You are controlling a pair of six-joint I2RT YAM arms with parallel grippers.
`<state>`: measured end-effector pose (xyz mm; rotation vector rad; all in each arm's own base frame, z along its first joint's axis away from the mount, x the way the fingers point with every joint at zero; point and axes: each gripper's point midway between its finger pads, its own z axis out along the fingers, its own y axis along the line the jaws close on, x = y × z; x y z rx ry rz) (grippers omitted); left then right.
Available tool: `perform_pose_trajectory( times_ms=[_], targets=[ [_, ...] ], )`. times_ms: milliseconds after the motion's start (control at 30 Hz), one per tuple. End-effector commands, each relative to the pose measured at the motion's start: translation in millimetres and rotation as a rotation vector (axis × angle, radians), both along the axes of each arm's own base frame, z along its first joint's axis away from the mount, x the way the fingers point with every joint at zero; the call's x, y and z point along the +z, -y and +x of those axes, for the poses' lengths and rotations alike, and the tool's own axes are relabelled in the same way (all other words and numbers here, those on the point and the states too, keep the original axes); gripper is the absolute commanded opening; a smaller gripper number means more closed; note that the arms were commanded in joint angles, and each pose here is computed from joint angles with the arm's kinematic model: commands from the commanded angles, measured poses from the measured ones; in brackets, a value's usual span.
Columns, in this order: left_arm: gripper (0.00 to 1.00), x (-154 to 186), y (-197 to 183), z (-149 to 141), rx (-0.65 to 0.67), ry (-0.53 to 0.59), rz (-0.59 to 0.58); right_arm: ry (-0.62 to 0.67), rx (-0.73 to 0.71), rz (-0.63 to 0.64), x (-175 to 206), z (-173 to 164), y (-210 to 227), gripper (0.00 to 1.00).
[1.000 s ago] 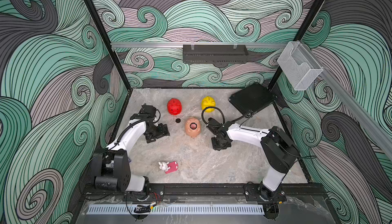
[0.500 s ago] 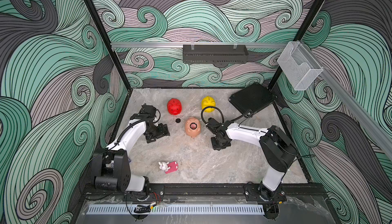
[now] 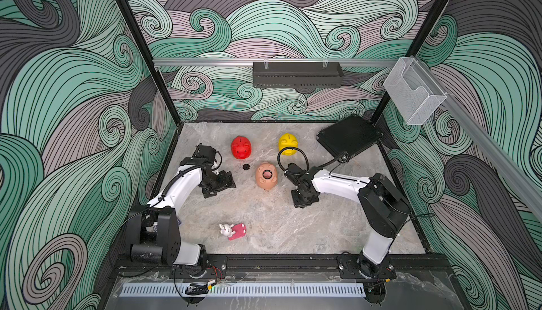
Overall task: Close piggy banks
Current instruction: Pick up the knob at the center of the board.
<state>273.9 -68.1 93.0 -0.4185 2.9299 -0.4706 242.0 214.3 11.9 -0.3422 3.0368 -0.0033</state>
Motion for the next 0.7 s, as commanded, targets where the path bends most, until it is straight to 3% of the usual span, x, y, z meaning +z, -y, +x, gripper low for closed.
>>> perform_pose_trajectory(
  times_ms=[0, 300, 667],
  targets=[
    [0.88, 6, 4, 4, 0.005, 0.014, -0.039, 0.017, 0.028, 0.004, -7, 8, -5, 0.00],
    [0.88, 9, 10, 7, 0.004, 0.023, -0.078, 0.143, 0.104, 0.068, 34, 30, -19, 0.00],
    [0.87, 16, 30, 18, -0.006, 0.037, -0.201, 0.280, 0.198, 0.146, 112, 52, -38, 0.00]
  ],
)
